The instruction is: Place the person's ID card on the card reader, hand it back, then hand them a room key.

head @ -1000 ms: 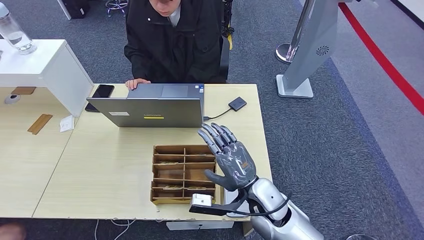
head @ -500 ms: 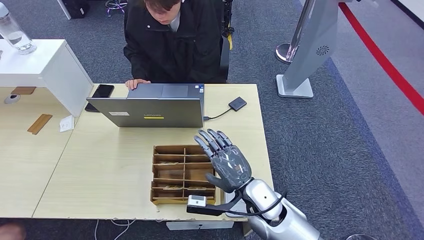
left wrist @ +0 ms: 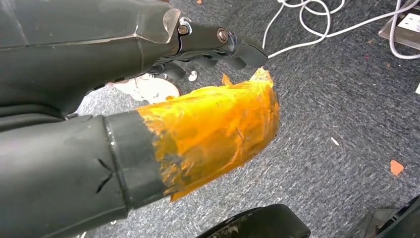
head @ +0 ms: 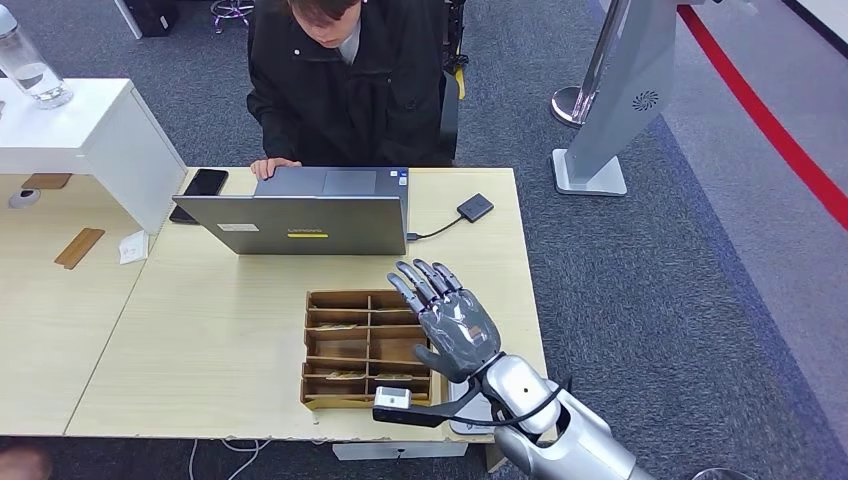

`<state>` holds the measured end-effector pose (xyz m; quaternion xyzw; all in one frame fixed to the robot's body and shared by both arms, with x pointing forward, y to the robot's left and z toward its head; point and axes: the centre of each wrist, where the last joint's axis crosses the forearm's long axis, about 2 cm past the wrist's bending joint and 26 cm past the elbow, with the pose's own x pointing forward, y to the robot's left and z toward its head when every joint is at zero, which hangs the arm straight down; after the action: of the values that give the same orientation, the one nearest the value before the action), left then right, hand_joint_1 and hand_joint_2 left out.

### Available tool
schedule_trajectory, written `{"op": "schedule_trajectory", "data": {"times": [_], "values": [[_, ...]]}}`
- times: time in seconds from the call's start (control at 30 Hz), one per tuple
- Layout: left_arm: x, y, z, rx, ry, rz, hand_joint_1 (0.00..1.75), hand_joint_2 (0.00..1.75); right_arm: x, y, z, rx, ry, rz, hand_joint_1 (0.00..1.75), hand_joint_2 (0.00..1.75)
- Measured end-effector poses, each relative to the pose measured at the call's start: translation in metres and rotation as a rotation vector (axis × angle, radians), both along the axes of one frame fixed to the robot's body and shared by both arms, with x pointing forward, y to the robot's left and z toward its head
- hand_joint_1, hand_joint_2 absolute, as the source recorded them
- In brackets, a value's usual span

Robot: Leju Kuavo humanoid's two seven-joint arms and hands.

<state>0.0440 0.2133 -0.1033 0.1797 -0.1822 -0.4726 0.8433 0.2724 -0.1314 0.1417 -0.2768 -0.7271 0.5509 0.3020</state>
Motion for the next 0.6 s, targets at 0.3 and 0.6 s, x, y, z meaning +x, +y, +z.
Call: {"op": "schedule_trajectory", "data": {"times": [0.3,0.6], "values": [[0.0002,0.0011,-0.0002,-0.01,-0.007,-0.01,0.0,0.0,0.0019,0.0025,0.0,-0.01,0.007,-0.009,0.59,1.75],[0.0003,0.0021,-0.0003,-0.008,-0.006,-0.019,0.0,0.0,0.006,0.0053,0.0031,-0.012,0.011,-0.012,0.72,1.75]]}}
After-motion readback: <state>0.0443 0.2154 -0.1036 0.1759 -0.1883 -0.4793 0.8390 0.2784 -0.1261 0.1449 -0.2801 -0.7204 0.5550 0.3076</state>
